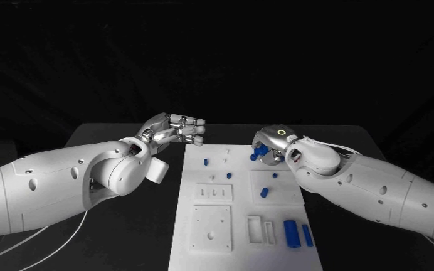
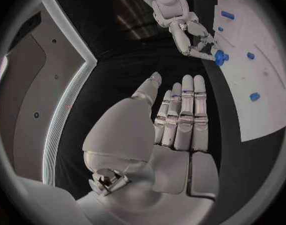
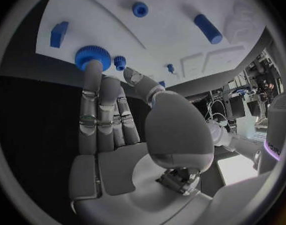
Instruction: Assemble the parts on the task board
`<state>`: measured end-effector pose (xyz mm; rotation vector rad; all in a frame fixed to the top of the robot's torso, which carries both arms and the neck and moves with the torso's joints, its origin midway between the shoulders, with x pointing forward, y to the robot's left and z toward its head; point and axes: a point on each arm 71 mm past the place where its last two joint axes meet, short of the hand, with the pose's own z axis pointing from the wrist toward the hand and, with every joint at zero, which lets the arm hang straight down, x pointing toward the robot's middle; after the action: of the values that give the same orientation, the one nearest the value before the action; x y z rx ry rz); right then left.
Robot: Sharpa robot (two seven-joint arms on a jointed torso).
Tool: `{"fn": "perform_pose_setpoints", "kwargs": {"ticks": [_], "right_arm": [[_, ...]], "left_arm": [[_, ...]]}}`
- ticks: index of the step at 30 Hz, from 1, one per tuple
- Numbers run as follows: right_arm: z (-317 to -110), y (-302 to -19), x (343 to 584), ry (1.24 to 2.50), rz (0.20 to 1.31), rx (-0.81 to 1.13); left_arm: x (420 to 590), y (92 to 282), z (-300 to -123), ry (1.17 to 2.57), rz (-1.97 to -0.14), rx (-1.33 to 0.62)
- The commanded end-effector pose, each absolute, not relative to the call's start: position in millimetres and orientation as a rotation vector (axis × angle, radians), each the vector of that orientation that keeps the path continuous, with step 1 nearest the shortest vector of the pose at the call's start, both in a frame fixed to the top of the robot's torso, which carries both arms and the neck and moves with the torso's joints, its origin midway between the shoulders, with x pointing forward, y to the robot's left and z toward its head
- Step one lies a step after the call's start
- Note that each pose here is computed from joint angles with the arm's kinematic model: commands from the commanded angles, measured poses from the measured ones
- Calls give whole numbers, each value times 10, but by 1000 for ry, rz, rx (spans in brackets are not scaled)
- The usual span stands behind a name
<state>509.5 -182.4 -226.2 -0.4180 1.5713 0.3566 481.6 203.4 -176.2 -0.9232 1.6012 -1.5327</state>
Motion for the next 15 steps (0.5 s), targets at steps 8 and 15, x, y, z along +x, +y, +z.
{"fn": "perform_pose_setpoints", "kwargs": {"ticks": [8,15], "right_arm": [[-2302,-1782,5082,1558,344,-443],[-2319,-1764,5095,1563,343,-445]], "left_arm": [[4803,1982,-1745,1623,-1564,-905],[4797,1969,-1744,1624,-1569,-902]]}}
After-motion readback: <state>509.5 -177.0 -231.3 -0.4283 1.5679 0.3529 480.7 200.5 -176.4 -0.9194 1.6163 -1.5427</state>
